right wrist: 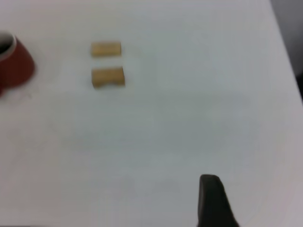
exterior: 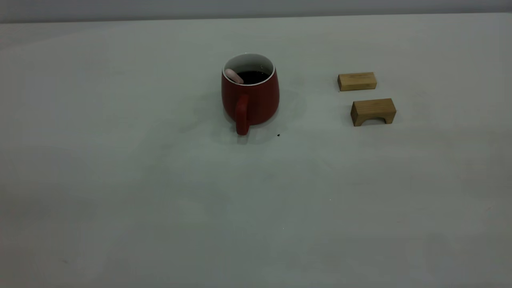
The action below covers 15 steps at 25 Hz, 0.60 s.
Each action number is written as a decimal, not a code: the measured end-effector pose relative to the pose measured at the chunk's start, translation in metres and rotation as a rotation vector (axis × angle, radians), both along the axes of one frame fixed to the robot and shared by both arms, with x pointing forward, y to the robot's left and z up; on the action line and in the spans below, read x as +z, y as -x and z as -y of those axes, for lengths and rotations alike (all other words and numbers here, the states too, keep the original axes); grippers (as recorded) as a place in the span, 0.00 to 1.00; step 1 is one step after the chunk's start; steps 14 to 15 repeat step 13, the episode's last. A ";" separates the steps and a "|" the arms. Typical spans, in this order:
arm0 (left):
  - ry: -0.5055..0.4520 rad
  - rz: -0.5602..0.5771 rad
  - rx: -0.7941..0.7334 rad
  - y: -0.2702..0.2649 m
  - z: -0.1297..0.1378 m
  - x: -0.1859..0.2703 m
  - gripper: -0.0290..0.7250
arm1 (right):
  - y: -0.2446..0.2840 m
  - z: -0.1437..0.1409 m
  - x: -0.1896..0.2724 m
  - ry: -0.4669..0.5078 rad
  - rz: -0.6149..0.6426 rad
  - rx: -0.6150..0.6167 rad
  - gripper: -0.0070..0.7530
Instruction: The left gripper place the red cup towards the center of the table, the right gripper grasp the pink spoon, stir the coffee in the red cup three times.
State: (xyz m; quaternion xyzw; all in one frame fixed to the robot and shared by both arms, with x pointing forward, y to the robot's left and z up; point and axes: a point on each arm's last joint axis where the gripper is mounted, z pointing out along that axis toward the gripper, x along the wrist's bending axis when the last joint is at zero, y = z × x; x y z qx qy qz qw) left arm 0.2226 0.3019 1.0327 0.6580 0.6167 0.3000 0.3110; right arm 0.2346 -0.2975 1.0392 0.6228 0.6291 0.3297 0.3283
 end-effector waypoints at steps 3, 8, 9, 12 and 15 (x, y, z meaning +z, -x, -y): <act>0.000 0.000 0.000 0.000 0.000 0.000 0.58 | -0.001 0.000 -0.001 -0.005 0.004 0.003 0.65; 0.000 0.000 0.000 0.000 0.000 0.000 0.58 | -0.002 -0.001 -0.001 -0.009 0.006 0.004 0.65; 0.000 0.000 0.000 0.000 0.000 0.000 0.58 | -0.002 -0.001 -0.001 -0.009 0.006 0.004 0.65; 0.000 0.000 0.000 0.000 0.000 0.000 0.58 | -0.002 -0.001 -0.001 -0.010 0.006 0.004 0.65; 0.000 0.000 0.000 0.000 0.000 0.000 0.58 | -0.002 -0.001 -0.001 -0.011 0.006 0.003 0.65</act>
